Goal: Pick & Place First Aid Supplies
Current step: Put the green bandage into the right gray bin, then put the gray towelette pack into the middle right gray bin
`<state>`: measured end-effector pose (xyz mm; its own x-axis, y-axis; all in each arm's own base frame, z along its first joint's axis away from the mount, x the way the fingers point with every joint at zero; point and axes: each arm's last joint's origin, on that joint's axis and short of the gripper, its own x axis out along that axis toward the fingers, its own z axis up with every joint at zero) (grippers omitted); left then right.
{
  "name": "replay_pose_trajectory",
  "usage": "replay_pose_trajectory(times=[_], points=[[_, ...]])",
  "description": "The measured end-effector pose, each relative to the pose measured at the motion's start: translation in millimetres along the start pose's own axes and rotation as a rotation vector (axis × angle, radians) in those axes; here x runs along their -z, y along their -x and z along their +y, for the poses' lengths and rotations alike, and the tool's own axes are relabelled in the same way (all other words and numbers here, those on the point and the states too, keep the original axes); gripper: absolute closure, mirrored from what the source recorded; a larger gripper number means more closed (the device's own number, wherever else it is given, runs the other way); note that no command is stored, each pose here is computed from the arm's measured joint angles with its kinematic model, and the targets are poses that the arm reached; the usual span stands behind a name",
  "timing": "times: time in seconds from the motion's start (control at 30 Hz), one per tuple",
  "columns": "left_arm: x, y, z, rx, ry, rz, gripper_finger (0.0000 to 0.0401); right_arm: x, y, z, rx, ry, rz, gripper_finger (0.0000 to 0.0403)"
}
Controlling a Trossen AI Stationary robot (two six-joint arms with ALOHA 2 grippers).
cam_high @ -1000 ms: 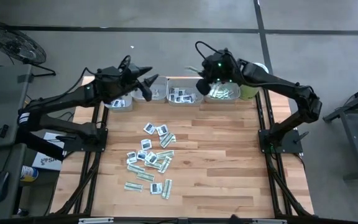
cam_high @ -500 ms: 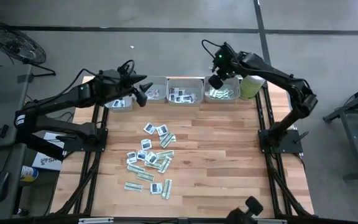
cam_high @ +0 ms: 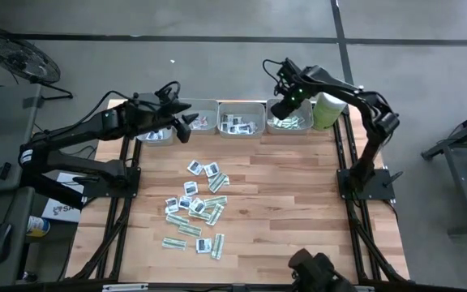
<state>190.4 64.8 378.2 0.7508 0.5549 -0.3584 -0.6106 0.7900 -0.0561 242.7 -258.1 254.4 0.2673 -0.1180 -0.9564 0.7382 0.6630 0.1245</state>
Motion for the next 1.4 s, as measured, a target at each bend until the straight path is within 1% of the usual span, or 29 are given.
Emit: replay_pose_trajectory(times=[0.23,0.37,0.47,0.67,0.8,0.97,1.1,1.27,1.4], points=[[3,0,0,0.000,-0.004,0.033,0.0199,-4,-24,-10,-0.002,-0.008,0.062,0.0403],[6,0,1,-0.003,0.006,0.059,0.0199,-5,-27,-10,0.009,-0.004,0.055,0.0393],[8,0,1,-0.007,0.004,0.076,0.0199,-7,-27,-11,0.026,-0.002,0.039,0.0373],[11,1,2,-0.013,0.004,0.114,0.0199,-7,-27,-12,0.082,-0.002,0.039,0.0318],[19,-2,3,-0.026,0.001,0.166,0.0199,-7,-25,-14,0.130,-0.005,0.032,0.0286],[49,-17,2,-0.015,0.037,0.257,0.0199,-5,-9,-12,0.134,-0.001,-0.017,0.0261],[82,-28,3,-0.015,0.102,0.359,0.0199,-3,9,-10,0.128,0.013,-0.068,0.0247],[124,-38,7,-0.019,0.148,0.480,0.0199,1,29,-6,0.085,0.037,-0.122,0.0236],[154,-45,9,-0.020,0.213,0.511,0.0199,5,43,-2,0.038,0.050,-0.163,0.0233]])
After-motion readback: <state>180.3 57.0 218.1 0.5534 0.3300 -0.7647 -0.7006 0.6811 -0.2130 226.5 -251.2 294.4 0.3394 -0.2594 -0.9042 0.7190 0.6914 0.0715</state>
